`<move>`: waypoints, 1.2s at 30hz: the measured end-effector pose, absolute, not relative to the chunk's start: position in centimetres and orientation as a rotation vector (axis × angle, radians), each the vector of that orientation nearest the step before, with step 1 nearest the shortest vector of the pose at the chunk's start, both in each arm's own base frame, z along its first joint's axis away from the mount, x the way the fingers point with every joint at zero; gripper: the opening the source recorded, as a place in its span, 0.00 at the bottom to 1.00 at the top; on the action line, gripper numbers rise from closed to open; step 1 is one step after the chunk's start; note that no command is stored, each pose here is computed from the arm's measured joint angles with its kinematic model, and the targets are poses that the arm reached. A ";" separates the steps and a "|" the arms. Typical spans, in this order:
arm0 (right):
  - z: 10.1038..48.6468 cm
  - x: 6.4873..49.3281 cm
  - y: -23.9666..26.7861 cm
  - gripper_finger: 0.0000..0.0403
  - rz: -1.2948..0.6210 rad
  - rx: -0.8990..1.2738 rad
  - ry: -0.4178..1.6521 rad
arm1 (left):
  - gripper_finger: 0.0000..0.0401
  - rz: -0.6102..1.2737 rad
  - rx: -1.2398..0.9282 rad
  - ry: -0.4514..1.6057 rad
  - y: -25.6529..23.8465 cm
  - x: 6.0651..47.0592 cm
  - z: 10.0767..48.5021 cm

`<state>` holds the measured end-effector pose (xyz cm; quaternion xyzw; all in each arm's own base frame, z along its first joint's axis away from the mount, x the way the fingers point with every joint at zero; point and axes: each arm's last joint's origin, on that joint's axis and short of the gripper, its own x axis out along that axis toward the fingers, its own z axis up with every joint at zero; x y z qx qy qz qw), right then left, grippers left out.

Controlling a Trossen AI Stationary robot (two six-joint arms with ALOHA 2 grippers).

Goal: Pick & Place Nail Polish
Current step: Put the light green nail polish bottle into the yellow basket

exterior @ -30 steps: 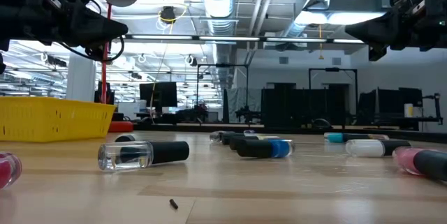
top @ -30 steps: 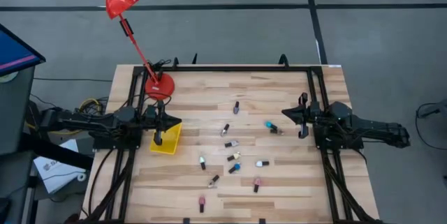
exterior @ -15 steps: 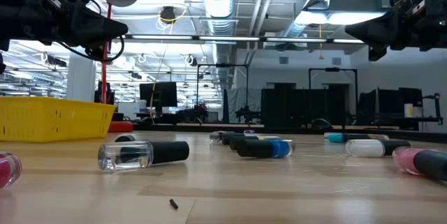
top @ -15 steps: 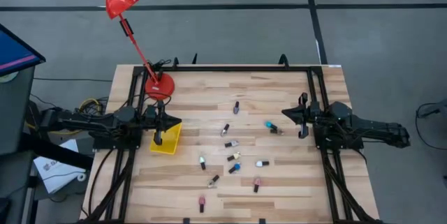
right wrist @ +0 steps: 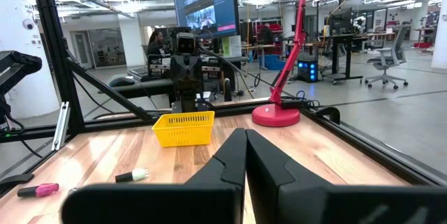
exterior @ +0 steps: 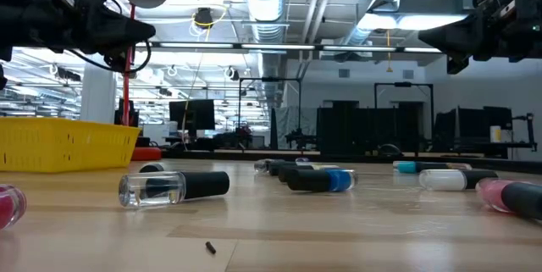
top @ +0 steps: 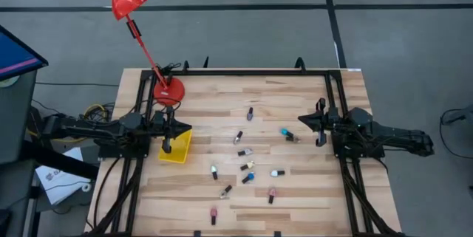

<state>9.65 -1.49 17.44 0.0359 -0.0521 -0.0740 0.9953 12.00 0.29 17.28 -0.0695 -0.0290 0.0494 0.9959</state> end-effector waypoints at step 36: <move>17.5 9.6 -1.5 0.00 -0.149 0.064 -0.104 | 0.17 -0.286 -0.199 -0.010 -5.3 20.2 28.0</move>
